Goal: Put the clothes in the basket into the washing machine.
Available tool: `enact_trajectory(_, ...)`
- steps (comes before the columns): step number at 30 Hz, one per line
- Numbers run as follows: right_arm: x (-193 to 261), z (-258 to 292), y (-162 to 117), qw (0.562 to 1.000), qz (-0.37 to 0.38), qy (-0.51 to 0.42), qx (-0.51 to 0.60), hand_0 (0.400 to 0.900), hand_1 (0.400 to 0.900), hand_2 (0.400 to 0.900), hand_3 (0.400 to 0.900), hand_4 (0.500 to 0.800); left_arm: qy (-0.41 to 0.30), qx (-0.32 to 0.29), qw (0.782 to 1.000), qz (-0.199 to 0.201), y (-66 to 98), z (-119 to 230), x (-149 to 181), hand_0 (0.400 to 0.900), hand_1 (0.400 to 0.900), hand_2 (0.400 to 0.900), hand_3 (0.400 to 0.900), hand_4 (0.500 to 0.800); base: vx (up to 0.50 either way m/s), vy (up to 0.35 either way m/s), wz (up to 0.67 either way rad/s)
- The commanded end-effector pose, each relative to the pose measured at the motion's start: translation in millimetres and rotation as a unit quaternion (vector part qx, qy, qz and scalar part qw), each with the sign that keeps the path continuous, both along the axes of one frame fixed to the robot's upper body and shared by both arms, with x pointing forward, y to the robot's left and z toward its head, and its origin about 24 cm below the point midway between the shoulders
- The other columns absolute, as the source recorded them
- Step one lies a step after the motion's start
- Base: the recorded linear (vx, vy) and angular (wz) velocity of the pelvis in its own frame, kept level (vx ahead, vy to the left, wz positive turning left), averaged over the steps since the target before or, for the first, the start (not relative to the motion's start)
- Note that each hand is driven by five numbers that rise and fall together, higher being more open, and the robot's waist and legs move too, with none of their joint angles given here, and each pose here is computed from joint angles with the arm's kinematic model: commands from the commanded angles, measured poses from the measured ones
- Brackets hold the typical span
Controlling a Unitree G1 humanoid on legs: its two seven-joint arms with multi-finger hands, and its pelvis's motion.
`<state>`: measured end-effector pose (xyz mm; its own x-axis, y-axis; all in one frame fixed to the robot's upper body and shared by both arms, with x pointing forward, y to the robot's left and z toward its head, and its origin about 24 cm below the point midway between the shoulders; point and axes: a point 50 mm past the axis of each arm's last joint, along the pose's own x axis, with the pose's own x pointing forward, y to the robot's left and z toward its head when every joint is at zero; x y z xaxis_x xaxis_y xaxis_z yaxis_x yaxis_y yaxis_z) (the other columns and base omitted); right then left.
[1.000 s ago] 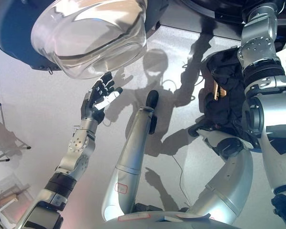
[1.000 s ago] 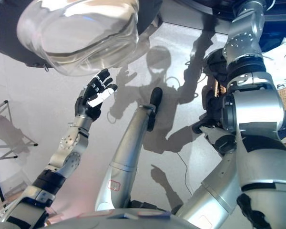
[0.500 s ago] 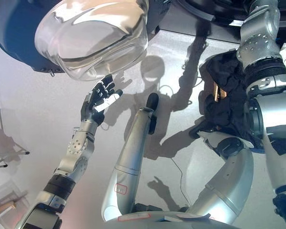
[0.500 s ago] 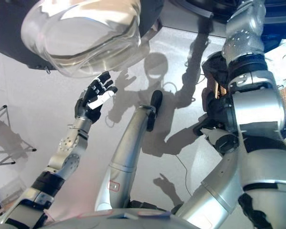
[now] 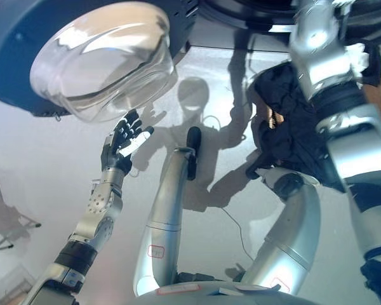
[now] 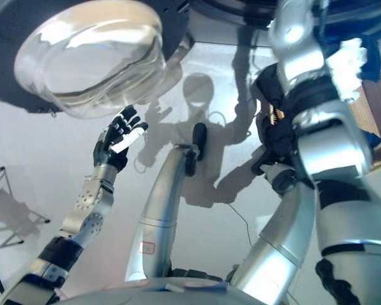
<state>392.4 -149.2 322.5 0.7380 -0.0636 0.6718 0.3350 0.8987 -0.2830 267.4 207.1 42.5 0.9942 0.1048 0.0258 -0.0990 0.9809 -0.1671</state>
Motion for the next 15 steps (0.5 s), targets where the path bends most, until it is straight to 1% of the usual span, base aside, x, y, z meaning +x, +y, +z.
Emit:
enact_trajectory(1,-24.3,-12.2,5.2,0.997,0.021,-0.075,-0.015,0.900,0.900,0.900,0.900,0.800,-0.079,-0.006,0.995,0.059,17.4,20.9,-2.7,0.900,0.900,0.900,0.900,0.800,-0.020,0.052,-0.18)
enact_trajectory(2,-25.8,-32.7,-3.1,0.998,0.015,-0.058,-0.012,0.900,0.900,0.900,0.900,0.800,-0.067,-0.006,0.996,0.063,18.7,15.1,-3.7,0.900,0.900,0.900,0.900,0.800,-0.008,0.042,-0.17)
enact_trajectory(5,-36.1,-93.5,-12.3,0.999,0.038,0.008,0.001,0.900,0.900,0.900,0.900,0.800,-0.027,-0.014,0.998,0.062,15.5,-6.5,-6.9,0.900,0.900,0.900,0.900,0.800,0.023,0.026,-0.18)
enact_trajectory(7,-45.3,-134.7,-12.1,0.995,0.068,0.068,0.008,0.900,0.900,0.900,0.900,0.800,0.010,-0.021,0.997,0.067,14.3,-25.4,-10.5,0.900,0.900,0.900,0.900,0.800,0.106,0.008,-0.26)
enact_trajectory(8,-53.5,-159.2,-13.7,0.991,0.077,0.098,0.044,0.900,0.900,0.900,0.900,0.800,0.038,-0.020,0.996,0.074,12.8,-39.1,-13.4,0.900,0.900,0.900,0.900,0.800,0.155,0.021,-0.37)
enact_trajectory(9,-58.9,-177.7,-14.4,0.986,0.087,0.128,0.063,0.900,0.900,0.900,0.900,0.800,0.059,-0.018,0.995,0.084,16.8,-49.3,-17.9,0.900,0.900,0.900,0.900,0.800,0.088,0.026,-0.28)
enact_trajectory(10,-64.5,-200.2,-16.3,0.977,0.095,0.167,0.097,0.900,0.900,0.900,0.900,0.800,0.084,-0.032,0.992,0.089,15.8,-60.8,-21.6,0.900,0.900,0.900,0.900,0.800,0.111,0.037,-0.34)
enact_trajectory(12,-78.0,-248.1,-20.8,0.955,0.092,0.252,0.131,0.900,0.900,0.900,0.900,0.800,0.149,-0.029,0.983,0.108,24.2,-87.8,-34.8,0.900,0.900,0.900,0.900,0.800,0.210,0.003,-0.31)
enact_trajectory(13,-86.8,-273.5,-24.3,0.938,0.086,0.297,0.156,0.900,0.900,0.900,0.900,0.800,0.177,-0.030,0.977,0.114,26.8,-99.8,-42.8,0.900,0.900,0.900,0.900,0.800,0.278,-0.018,-0.27)
enact_trajectory(15,-105.1,-324.0,-31.5,0.900,0.051,0.389,0.191,0.900,0.900,0.900,0.900,0.800,0.239,-0.038,0.963,0.116,25.9,-123.6,-58.6,0.900,0.900,0.900,0.900,0.800,0.224,-0.006,-0.22)
